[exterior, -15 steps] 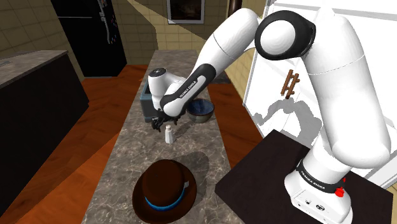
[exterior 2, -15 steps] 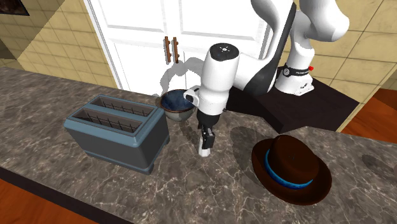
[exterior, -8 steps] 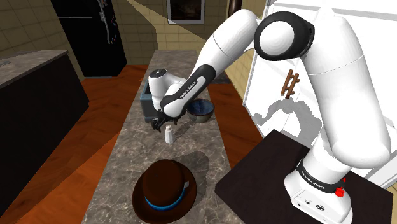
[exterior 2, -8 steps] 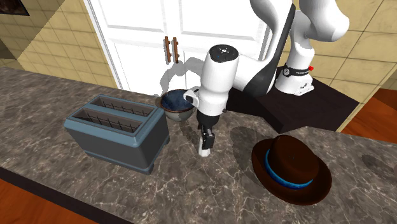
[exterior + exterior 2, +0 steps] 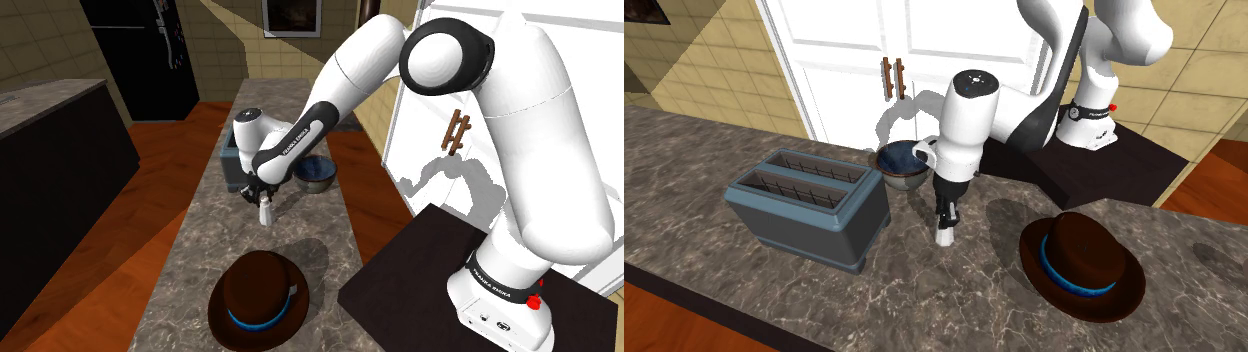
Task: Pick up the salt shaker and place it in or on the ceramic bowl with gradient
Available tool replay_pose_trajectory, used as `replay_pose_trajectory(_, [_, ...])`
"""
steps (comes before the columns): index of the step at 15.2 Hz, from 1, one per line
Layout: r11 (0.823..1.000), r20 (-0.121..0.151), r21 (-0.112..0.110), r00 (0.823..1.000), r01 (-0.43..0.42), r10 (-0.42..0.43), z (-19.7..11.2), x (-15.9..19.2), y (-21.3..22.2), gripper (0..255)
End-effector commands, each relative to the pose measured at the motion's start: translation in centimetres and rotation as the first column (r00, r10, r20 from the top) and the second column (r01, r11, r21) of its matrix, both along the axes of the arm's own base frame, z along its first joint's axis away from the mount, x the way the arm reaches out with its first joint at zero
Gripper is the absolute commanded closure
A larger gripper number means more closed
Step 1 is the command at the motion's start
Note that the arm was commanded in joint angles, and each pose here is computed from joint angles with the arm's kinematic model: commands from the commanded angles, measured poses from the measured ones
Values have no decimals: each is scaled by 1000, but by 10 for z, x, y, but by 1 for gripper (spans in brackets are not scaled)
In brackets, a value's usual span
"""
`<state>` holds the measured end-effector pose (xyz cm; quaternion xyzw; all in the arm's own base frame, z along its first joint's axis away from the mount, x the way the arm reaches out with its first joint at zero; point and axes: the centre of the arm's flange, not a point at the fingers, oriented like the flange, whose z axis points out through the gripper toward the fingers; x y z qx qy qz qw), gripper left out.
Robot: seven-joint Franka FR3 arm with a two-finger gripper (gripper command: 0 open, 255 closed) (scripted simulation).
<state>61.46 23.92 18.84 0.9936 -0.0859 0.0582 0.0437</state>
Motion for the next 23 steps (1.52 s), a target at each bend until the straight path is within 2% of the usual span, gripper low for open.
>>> replay_pose_trajectory(1, [1000,-1,0,1000,0,0,-1,0,0,255])
replay_pose_trajectory(23, [1000,-1,0,1000,0,0,110,0,0,255])
